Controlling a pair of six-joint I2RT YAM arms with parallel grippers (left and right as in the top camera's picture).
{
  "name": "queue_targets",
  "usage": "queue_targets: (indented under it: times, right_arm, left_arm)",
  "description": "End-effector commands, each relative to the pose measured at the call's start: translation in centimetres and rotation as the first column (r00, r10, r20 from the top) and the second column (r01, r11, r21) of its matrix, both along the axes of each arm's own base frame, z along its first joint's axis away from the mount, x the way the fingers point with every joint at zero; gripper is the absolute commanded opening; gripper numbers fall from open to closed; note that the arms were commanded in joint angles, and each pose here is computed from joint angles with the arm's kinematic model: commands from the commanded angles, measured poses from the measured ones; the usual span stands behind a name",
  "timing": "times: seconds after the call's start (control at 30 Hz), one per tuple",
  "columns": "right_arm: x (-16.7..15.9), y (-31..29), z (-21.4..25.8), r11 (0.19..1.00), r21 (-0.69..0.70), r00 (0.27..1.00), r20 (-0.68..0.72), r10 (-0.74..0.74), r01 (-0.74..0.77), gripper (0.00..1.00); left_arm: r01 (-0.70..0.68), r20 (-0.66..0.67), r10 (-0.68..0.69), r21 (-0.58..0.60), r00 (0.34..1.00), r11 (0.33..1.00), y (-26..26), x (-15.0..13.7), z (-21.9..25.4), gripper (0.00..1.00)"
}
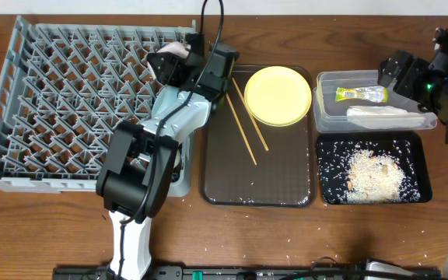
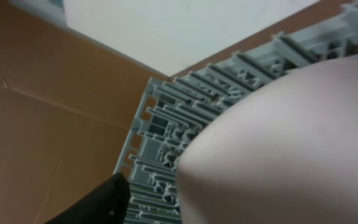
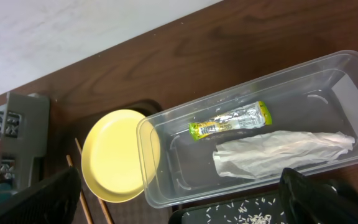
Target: Sort waste into correct bins and load items into the dishwasher
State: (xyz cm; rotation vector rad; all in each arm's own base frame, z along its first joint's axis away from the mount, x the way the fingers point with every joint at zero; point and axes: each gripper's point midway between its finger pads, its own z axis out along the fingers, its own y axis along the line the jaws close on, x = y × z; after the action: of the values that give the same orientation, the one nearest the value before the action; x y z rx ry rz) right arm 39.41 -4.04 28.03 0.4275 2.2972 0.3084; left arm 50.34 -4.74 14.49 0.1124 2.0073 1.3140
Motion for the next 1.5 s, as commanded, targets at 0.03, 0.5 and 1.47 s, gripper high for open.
queue_targets:
  times: [0.03,0.5,1.47]
  right_arm:
    - [0.1,0.0,0.4,1.000,0.010,1.000,0.009,-0.007,0.007,0.99]
    - [0.1,0.0,0.4,1.000,0.010,1.000,0.009,-0.007,0.007,0.99]
    - [0.1,0.0,0.4,1.000,0.010,1.000,0.009,-0.007,0.007,0.99]
  left_arm:
    - [0.110,-0.053,-0.115,-0.096,0.992,0.989,-1.5,0.3,-0.1,0.61]
    - [0.372,0.162,-0.338,-0.520,0.927,0.769,-6.7,-0.6,6.7,0.70]
    - [-0.095,-0.107,-0.223,-0.993,0.969,0.064,-24.0,-8.5,-8.7,0.59]
